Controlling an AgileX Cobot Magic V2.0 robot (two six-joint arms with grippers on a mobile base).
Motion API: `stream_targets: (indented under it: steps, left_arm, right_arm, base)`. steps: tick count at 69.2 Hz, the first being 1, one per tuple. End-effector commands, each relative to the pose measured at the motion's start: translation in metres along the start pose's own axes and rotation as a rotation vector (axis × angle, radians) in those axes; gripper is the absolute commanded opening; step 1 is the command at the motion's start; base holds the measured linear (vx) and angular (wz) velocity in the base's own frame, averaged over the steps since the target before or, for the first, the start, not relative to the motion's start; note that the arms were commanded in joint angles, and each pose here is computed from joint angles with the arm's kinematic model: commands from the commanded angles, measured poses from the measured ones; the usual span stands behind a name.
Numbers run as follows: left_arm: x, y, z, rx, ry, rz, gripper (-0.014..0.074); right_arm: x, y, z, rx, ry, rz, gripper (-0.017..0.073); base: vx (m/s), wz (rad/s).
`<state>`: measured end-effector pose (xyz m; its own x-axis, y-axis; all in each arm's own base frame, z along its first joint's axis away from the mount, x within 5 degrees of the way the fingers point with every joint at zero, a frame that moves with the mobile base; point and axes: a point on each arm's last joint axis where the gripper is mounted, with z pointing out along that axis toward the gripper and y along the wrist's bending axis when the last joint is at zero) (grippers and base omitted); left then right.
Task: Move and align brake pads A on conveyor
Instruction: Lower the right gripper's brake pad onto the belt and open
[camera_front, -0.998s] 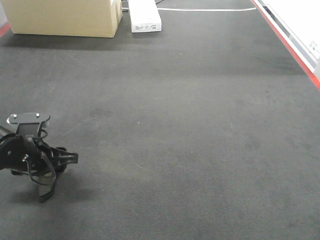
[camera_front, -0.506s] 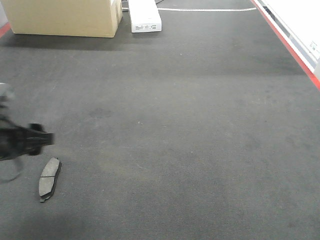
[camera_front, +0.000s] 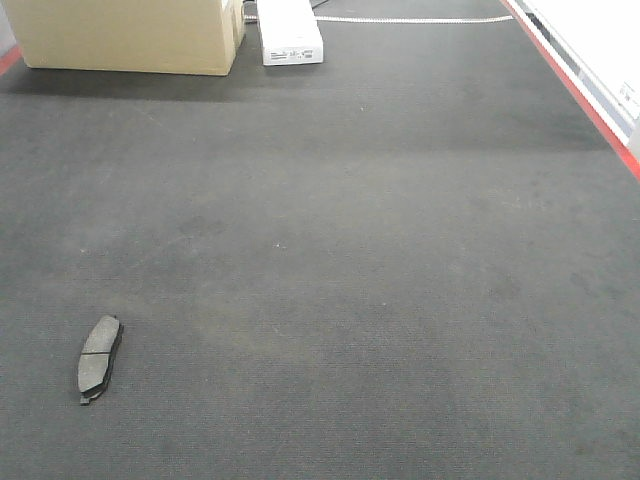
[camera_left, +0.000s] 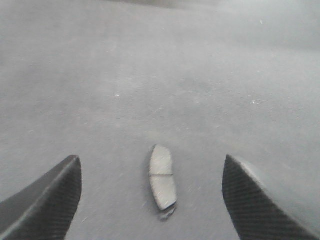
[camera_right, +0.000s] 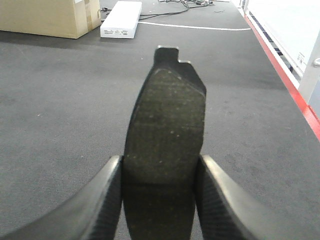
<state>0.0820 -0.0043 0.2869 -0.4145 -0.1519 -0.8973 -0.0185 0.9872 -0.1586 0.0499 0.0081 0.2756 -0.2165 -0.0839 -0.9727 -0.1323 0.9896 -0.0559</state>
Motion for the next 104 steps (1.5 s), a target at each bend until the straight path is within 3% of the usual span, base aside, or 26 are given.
stream_targets:
  steps: [1, 15, 74, 83, 95, 104]
  left_arm:
    - [0.0, 0.001, -0.017, 0.04, -0.107, 0.042, 0.0559]
    - [0.01, 0.0, -0.041, 0.146, -0.249, 0.071, 0.0559]
    - [0.011, 0.001, -0.043, 0.148, -0.252, 0.072, 0.0559]
    - [0.011, 0.001, -0.043, 0.148, -0.252, 0.072, 0.0559]
    - [0.011, 0.001, -0.043, 0.148, -0.252, 0.072, 0.0559]
    - [0.011, 0.001, -0.043, 0.148, -0.252, 0.072, 0.0559]
  right_arm:
    - [-0.018, -0.002, -0.004, 0.018, -0.113, -0.004, -0.0008]
    - [-0.018, -0.002, -0.004, 0.018, -0.113, -0.004, -0.0008]
    - [-0.018, -0.002, -0.004, 0.014, -0.117, 0.013, -0.0008]
    - [-0.014, 0.002, 0.004, -0.037, -0.021, 0.102, -0.0006]
    - [-0.016, -0.001, 0.043, -0.036, 0.206, 0.039, -0.0005]
    - [-0.027, -0.003, 0.076, -0.047, 0.371, 0.081, -0.0001]
  base:
    - [0.0, 0.0]
    - [0.0, 0.0]
    - [0.0, 0.0]
    - [0.0, 0.0]
    - [0.0, 0.0]
    - [0.0, 0.0]
